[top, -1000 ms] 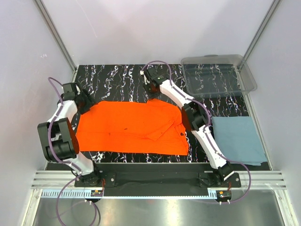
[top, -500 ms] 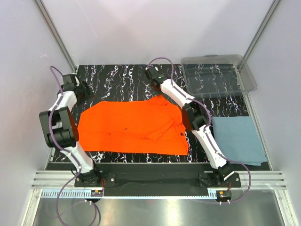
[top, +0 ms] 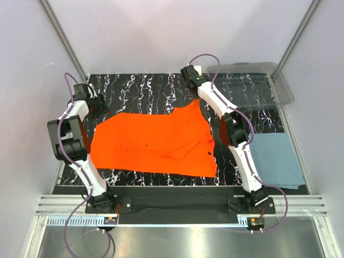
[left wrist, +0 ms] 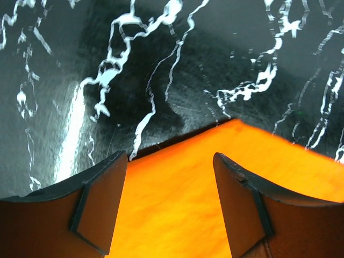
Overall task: Fold and stack the t-shirts
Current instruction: Fold the tshirt
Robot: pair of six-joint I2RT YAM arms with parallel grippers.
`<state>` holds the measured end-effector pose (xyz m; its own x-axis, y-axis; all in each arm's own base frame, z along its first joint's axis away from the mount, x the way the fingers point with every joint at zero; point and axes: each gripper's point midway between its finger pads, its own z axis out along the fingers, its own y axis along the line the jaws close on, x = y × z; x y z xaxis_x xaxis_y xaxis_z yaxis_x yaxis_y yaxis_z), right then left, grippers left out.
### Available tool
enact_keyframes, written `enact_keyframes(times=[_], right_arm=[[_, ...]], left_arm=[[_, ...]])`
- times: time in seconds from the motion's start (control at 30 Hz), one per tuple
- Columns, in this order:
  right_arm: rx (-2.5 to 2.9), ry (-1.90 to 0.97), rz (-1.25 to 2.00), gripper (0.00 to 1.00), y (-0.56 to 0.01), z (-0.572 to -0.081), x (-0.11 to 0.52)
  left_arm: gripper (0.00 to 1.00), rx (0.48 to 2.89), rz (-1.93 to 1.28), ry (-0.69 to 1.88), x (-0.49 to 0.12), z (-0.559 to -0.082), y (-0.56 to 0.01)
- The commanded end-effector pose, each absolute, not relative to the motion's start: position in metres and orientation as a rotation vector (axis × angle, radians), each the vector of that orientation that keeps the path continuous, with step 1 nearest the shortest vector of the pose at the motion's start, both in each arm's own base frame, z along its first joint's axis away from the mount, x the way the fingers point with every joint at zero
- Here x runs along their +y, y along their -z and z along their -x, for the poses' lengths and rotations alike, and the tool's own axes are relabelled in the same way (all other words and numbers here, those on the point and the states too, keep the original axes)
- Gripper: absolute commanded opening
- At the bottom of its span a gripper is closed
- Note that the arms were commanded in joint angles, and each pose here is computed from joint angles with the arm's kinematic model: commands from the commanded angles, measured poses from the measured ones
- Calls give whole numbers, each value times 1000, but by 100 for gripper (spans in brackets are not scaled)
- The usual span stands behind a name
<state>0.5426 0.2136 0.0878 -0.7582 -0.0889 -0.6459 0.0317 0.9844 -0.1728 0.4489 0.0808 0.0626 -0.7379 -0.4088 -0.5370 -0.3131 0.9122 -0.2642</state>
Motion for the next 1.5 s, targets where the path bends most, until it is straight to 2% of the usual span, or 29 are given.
enact_keyframes(times=[0.0,0.3,0.5,0.63,0.67,0.8,0.87,1.0,1.03,1.13,1.3,1.47], right_arm=[[2384,111,-3,0,-119,-544,223],[2421,-20,27,0,-115,-539,242],[2434,-55,37,0,-115,-537,244],[2446,-60,14,0,-115,-535,237],[2452,-71,10,0,-114,-534,237],[2462,-94,-17,0,-116,-533,231],[2465,-104,-17,0,-118,-531,232],[2470,-126,-20,0,-120,-527,234],[2473,-129,-18,0,-121,-525,233],[2472,-134,-17,0,-124,-523,233],[2496,-152,-29,0,-122,-514,233],[2524,-203,-41,0,-122,-502,236]], left_arm=[[71,2423,330,228,77,-469,-75],[71,2455,203,418,53,-481,-52],[62,2478,215,476,46,-479,-40],[47,2511,214,556,35,-466,-36],[38,2518,204,573,32,-462,-36],[28,2510,203,611,24,-450,-47],[27,2504,206,622,21,-447,-51],[3,2477,223,605,22,-447,-65],[0,2479,250,572,25,-445,-63],[0,2408,274,509,27,-442,-88],[0,2366,400,408,28,-408,-106],[6,2371,526,386,9,-356,-99]])
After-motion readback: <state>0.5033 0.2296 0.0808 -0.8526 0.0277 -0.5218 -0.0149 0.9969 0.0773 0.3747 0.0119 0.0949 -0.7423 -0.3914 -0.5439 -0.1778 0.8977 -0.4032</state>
